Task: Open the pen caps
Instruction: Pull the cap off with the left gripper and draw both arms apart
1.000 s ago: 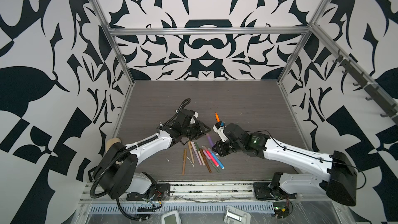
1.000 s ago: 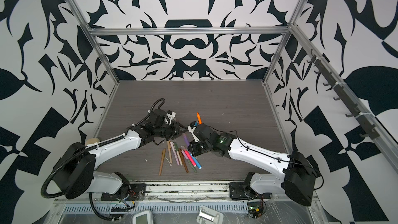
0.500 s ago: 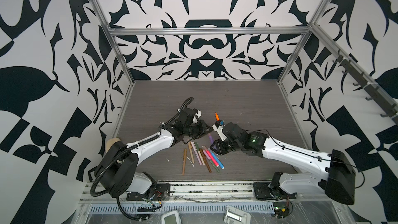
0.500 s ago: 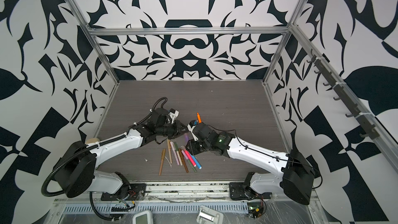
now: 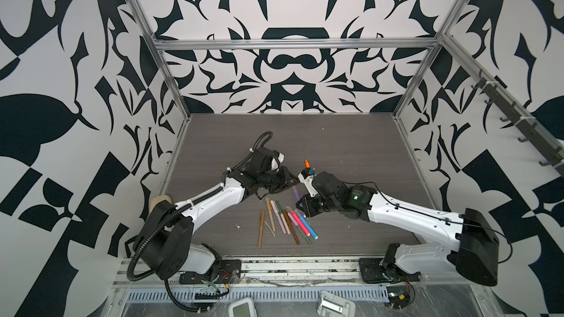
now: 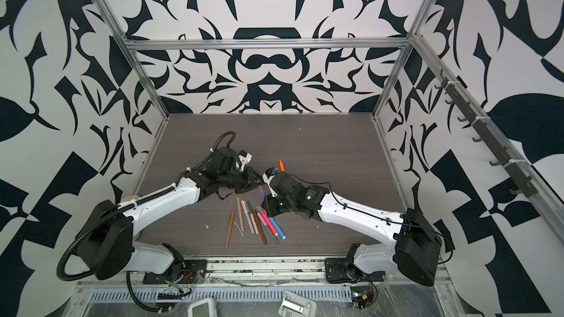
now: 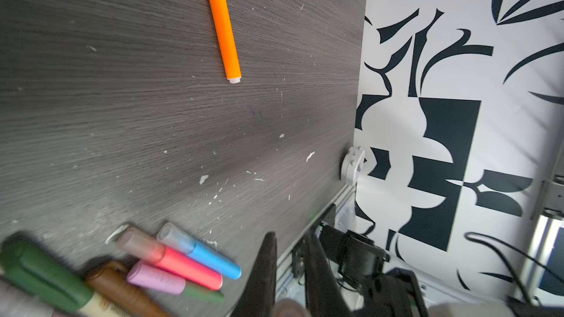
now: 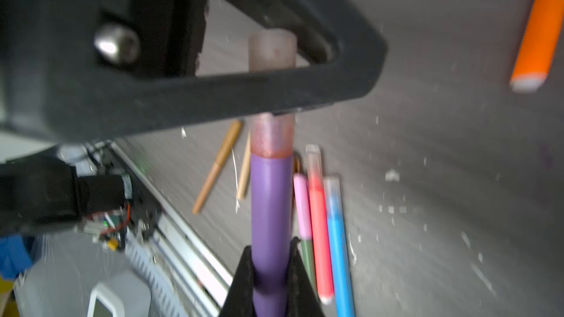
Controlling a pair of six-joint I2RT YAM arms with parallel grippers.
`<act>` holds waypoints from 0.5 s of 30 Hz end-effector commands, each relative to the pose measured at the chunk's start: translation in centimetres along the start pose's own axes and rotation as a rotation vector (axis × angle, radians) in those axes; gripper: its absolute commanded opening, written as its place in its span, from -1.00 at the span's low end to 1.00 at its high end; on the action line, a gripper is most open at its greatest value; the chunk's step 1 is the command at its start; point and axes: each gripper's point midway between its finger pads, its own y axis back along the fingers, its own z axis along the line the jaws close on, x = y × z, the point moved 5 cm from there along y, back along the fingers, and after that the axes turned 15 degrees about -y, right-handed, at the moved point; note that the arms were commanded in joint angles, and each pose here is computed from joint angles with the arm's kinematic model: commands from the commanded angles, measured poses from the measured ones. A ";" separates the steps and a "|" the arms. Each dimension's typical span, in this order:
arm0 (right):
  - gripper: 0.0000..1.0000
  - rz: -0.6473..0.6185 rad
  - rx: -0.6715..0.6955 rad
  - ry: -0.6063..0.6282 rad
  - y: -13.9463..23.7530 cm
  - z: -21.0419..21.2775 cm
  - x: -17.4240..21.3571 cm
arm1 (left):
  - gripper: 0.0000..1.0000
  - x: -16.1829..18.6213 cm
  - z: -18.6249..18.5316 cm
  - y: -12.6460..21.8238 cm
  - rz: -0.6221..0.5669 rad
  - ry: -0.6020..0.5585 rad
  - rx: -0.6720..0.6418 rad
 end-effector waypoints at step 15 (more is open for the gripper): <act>-1.00 -0.104 0.303 -0.048 5.2 -9.0 5.1 | -1.00 -7.0 12.0 3.0 0.080 -0.055 -0.561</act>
